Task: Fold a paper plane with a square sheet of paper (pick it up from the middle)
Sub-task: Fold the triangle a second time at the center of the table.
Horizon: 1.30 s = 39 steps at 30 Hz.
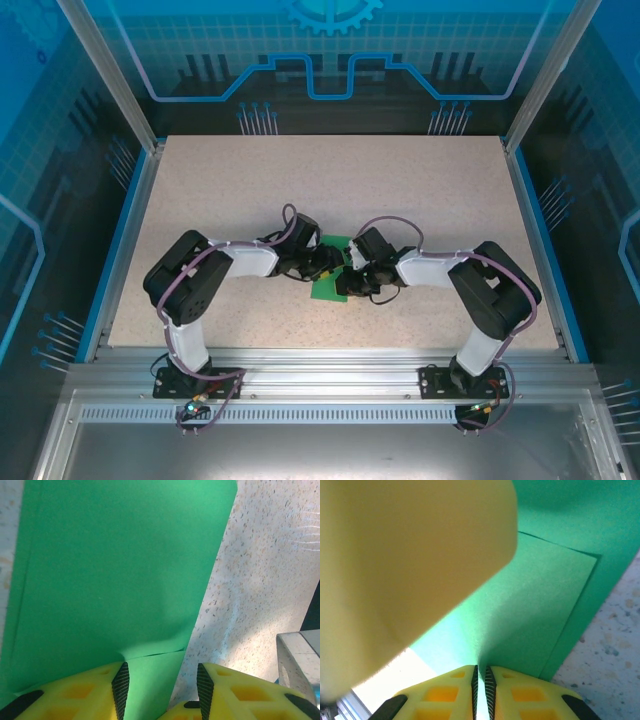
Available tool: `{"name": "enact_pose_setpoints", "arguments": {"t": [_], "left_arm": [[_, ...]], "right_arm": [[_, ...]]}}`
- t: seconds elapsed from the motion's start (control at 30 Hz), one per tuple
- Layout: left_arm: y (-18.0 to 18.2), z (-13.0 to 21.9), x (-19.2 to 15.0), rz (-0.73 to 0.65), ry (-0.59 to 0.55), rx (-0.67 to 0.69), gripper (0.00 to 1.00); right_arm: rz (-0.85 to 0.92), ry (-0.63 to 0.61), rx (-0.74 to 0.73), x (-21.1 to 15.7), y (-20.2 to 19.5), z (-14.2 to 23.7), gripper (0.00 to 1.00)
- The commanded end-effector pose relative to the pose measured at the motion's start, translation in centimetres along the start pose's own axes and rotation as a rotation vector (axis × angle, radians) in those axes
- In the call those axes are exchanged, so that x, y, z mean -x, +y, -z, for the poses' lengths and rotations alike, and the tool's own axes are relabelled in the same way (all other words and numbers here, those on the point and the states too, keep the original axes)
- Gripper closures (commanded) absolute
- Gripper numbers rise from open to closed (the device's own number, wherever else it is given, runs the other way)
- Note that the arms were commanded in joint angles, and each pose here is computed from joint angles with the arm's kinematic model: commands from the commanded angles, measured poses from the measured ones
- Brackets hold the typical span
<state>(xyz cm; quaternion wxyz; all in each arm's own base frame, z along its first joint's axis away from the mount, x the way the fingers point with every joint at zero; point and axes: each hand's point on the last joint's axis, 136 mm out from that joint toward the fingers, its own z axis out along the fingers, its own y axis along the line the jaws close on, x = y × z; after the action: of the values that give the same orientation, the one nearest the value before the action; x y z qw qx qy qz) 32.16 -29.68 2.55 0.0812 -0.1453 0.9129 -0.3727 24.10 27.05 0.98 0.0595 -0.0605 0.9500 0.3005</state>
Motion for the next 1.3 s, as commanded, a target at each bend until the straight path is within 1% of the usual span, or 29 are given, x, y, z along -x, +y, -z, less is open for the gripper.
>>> {"name": "enact_pose_setpoints", "arguments": {"t": [0.0,0.43,0.5,0.67,0.8,0.93,1.1,1.27], "left_arm": [[1.7,1.0,2.4,-0.03,-0.07,0.068,0.55],[1.5,2.5,6.0,-0.11,-0.14,0.029,0.54],[1.2,3.0,6.6,-0.116,-0.153,0.017,0.54],[-1.1,5.1,7.0,-0.146,-0.169,-0.035,0.53],[-2.6,6.6,6.0,-0.133,-0.162,-0.096,0.55],[-3.0,6.5,4.0,-0.093,-0.115,-0.148,0.59],[-3.2,4.6,0.9,-0.077,-0.024,-0.161,0.61],[-2.3,2.3,-0.5,-0.045,0.026,-0.136,0.62]], "right_arm": [[-0.053,0.088,-0.124,-3.1,-3.9,-0.4,0.84],[-0.062,0.087,-0.099,-3.2,-3.7,-0.2,0.84],[-0.063,0.086,-0.093,-3.1,-3.6,-0.2,0.84],[-0.059,0.078,-0.076,-2.6,-3.0,-0.3,0.84],[-0.061,0.075,-0.075,-2.3,-2.9,-0.3,0.84],[-0.066,0.072,-0.077,-2.1,-2.9,-0.5,0.84],[-0.069,0.069,-0.076,-2.0,-2.9,-0.5,0.83],[-0.071,0.068,-0.076,-2.0,-3.0,-0.6,0.83]]}}
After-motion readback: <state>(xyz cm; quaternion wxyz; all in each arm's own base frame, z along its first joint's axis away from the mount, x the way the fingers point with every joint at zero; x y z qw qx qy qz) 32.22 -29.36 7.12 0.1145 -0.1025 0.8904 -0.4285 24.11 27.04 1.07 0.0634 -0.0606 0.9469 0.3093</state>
